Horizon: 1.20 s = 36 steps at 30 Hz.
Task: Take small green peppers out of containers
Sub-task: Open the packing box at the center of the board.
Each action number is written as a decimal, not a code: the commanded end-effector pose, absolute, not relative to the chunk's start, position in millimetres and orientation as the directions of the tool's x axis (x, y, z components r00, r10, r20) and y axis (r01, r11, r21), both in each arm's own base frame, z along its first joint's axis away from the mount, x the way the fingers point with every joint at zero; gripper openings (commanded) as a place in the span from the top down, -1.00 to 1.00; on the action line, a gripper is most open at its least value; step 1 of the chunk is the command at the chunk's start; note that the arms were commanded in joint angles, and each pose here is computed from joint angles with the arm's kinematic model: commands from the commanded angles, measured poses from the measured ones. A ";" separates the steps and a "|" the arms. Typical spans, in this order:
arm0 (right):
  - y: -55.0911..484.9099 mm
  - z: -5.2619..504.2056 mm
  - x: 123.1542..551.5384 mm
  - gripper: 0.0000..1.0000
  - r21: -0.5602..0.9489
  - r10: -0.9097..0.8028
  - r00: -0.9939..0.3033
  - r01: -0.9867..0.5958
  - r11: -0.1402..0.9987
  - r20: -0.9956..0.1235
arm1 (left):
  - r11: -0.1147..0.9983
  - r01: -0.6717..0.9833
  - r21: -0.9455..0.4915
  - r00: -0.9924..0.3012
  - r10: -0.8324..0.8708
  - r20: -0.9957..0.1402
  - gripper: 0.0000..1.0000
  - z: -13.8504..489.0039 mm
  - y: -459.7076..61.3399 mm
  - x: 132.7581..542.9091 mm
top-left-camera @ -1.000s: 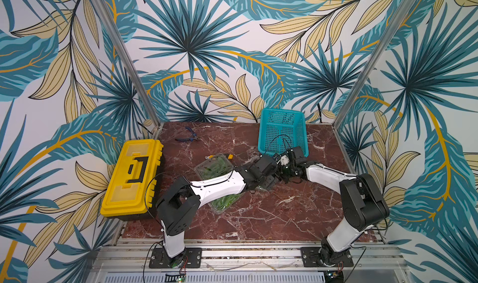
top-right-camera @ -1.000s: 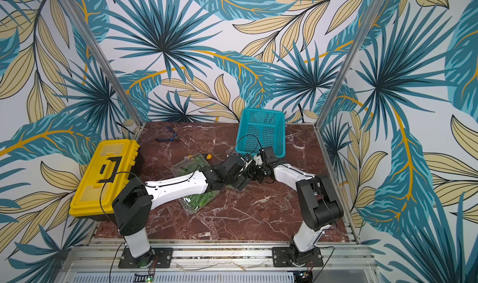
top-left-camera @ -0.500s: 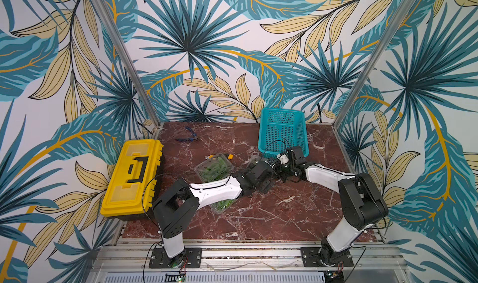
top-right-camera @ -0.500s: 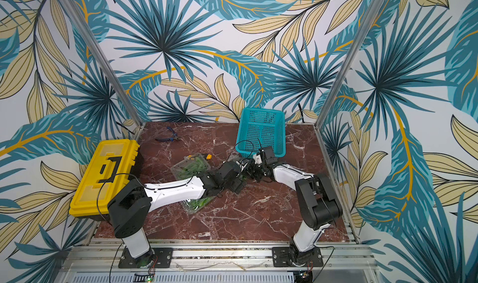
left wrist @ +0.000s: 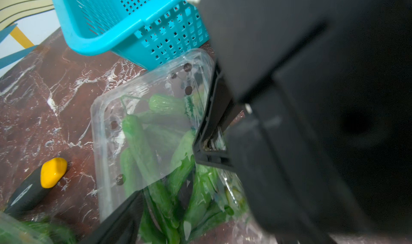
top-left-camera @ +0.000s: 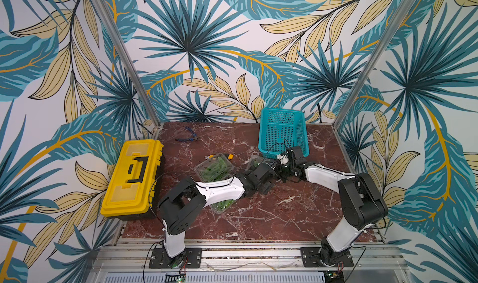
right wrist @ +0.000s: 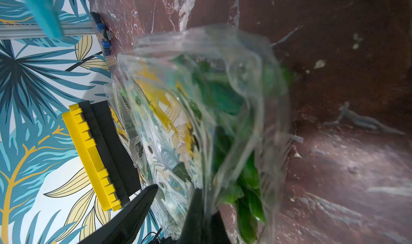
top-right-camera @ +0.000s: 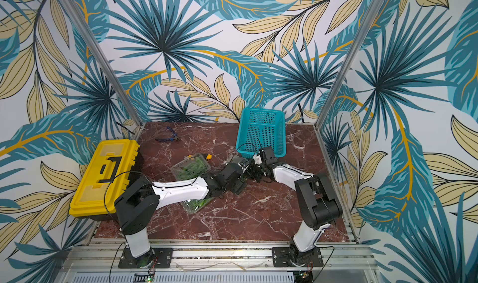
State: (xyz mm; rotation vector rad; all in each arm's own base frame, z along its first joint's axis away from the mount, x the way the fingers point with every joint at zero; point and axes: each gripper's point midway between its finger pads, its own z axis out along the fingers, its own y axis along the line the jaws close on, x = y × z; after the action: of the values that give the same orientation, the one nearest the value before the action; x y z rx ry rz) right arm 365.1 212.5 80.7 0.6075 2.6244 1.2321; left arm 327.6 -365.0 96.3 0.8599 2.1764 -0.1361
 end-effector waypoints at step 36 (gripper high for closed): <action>229.7 95.7 347.0 1.00 0.809 0.338 -0.941 0.225 0.544 0.035 | 0.737 0.675 0.034 -0.552 0.536 -0.639 -0.01 70.6 -369.3 325.2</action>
State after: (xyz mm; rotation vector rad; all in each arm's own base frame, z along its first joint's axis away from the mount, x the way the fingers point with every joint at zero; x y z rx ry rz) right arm 358.2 215.9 78.5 0.5601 2.6586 1.2587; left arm 327.0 -380.3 93.2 0.8696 2.2238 -0.3114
